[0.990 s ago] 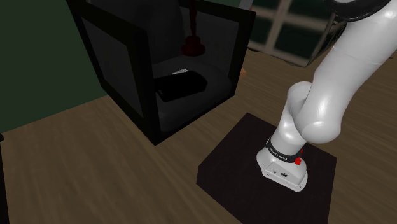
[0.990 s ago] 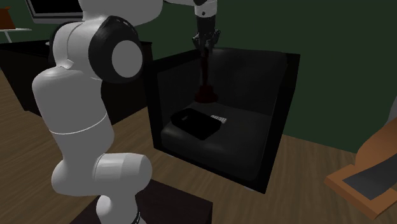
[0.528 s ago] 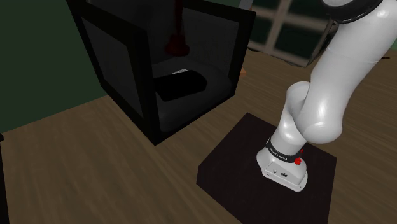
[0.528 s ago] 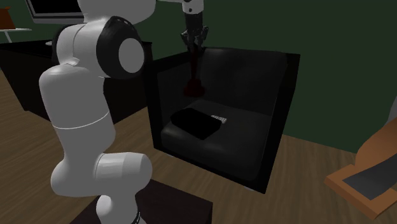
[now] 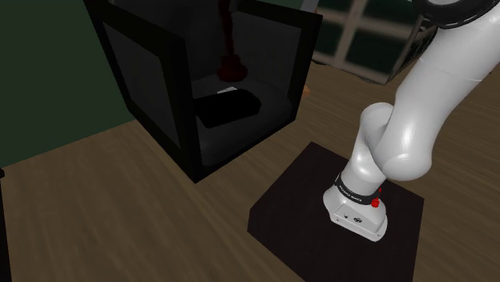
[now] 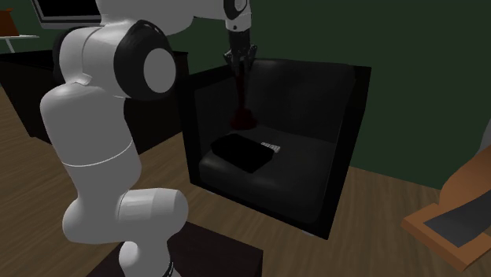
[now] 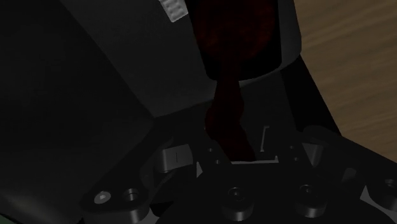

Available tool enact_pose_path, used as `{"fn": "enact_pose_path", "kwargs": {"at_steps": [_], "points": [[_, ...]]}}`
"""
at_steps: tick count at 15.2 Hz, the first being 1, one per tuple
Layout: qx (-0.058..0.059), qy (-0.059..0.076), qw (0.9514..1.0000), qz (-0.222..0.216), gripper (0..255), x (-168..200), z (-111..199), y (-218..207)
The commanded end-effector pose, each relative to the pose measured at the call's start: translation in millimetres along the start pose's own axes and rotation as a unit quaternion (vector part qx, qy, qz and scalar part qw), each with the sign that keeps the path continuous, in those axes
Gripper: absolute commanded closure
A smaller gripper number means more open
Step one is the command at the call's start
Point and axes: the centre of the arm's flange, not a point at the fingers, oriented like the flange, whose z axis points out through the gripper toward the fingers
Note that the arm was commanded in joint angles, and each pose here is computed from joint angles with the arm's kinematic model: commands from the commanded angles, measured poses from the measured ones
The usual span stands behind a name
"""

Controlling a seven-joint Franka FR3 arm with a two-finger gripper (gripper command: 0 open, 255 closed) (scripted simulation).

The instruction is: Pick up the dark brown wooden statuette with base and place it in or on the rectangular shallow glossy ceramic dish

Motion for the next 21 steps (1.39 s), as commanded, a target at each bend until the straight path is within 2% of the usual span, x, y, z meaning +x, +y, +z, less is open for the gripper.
{"fn": "enact_pose_path", "kwargs": {"at_steps": [1, 21], "points": [[-0.001, 0.001, 1.0000, 0.000, 255, -2, 9, -2], [-0.001, 0.001, 1.0000, 0.000, 255, -27, 108, -24]]}}
